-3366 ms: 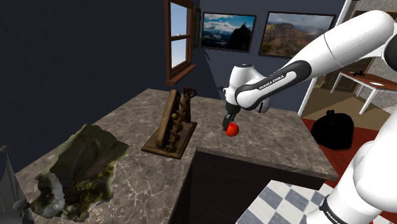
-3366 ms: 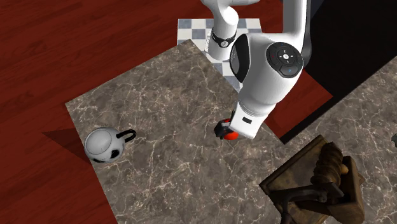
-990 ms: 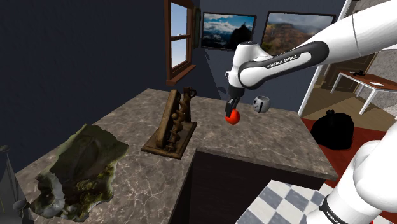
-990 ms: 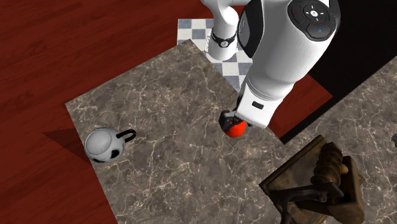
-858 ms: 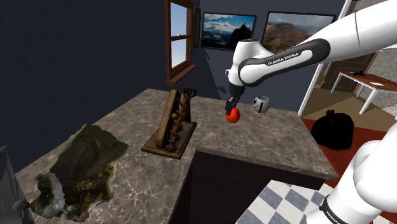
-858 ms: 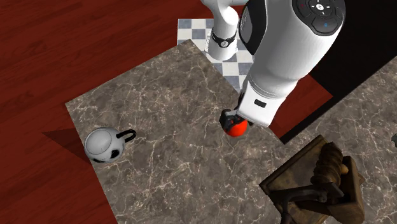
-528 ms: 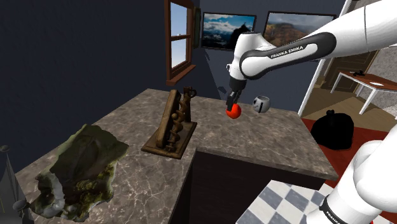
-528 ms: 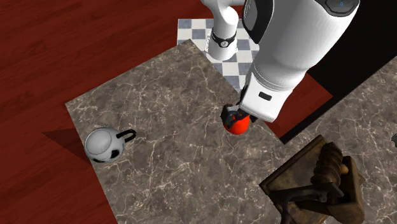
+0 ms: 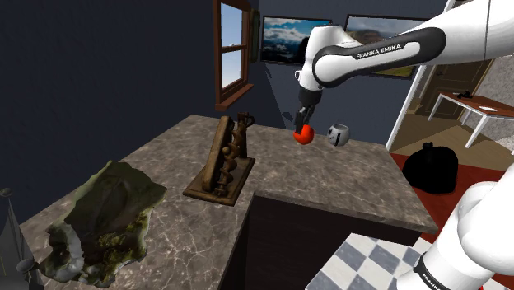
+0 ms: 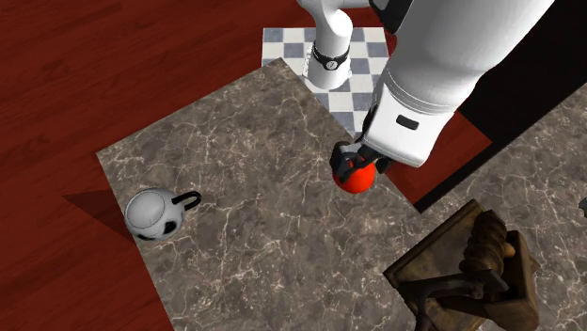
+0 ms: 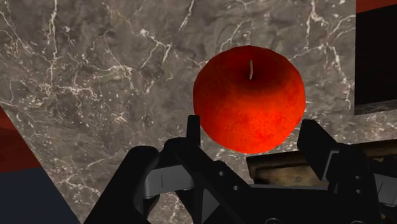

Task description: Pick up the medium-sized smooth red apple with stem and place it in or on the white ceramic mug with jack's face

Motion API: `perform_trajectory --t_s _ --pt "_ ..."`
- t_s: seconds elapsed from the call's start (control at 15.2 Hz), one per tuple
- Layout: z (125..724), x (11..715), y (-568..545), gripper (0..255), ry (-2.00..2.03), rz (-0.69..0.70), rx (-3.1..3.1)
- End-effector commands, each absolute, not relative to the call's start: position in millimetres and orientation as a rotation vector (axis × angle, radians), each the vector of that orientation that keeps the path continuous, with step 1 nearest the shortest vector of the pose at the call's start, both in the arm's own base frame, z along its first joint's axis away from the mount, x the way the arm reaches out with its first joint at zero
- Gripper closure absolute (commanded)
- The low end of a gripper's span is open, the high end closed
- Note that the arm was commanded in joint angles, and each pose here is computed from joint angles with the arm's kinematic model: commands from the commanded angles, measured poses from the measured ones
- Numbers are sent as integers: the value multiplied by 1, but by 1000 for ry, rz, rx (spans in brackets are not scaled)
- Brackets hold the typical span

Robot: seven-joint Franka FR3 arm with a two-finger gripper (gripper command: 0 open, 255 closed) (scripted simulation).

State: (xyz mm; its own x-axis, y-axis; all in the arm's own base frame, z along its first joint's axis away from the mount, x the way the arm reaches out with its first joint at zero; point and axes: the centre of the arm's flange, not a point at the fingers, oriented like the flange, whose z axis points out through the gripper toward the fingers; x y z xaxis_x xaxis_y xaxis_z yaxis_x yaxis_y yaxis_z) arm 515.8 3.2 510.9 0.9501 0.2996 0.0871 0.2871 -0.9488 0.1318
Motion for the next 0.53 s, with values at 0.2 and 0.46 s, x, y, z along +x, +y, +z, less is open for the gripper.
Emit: perform_trajectory --t_s 0.2,0.46 --pt "517 521 -50 255 451 160 2986" --pt "519 527 -102 255 451 160 2986"
